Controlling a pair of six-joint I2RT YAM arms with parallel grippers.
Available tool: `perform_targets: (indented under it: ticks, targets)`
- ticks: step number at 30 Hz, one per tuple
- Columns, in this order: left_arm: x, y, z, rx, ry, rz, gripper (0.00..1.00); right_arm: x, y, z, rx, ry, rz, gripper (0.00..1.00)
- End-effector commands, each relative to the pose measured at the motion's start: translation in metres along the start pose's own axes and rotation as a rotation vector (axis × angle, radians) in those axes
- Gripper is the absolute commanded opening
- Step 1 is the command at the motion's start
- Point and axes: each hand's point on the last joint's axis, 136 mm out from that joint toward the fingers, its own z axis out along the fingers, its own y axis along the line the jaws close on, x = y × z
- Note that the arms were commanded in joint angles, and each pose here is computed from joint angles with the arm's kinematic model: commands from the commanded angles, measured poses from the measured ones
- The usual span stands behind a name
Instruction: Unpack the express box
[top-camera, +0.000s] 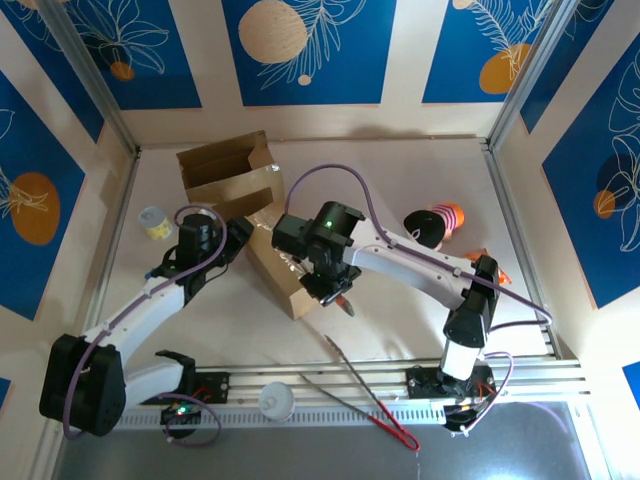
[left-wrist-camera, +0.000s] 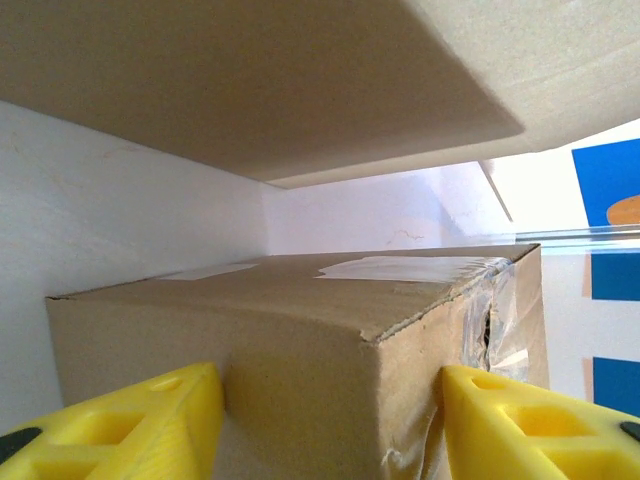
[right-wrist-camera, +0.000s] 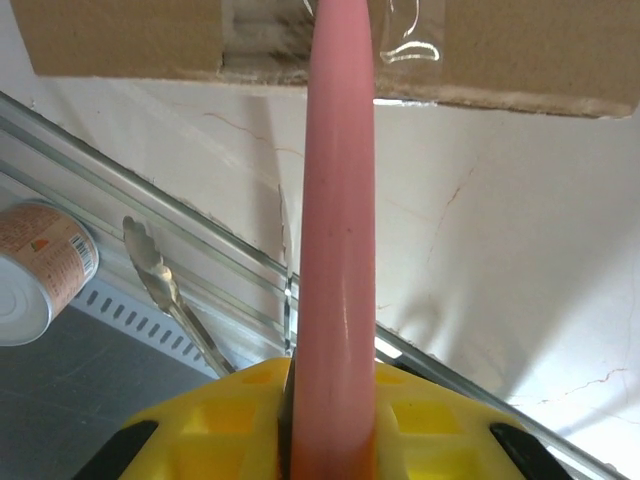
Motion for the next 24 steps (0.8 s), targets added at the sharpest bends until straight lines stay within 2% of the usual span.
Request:
perform_targets:
  ticks: [1,12,16,19,24]
  targets:
    - [0.025,0.065,0.003,-0.213,0.078,-0.063,0.57,0.045,0.002,-0.004,-0.013,0.143,0.028,0.00]
    - [0.025,0.067,0.003,-0.215,0.075,-0.067,0.57,0.077,0.009,-0.002,-0.032,0.191,0.071,0.00]
    - [0.025,0.063,0.004,-0.202,0.079,-0.066,0.57,0.083,0.005,-0.002,-0.029,0.173,0.108,0.00]
    - [0.024,0.048,0.006,-0.154,0.097,-0.057,0.58,0.077,-0.003,-0.008,-0.015,0.106,0.142,0.00]
    - [0.012,-0.016,0.002,0.018,0.138,0.011,0.68,0.045,-0.019,-0.032,-0.019,-0.102,0.207,0.00]
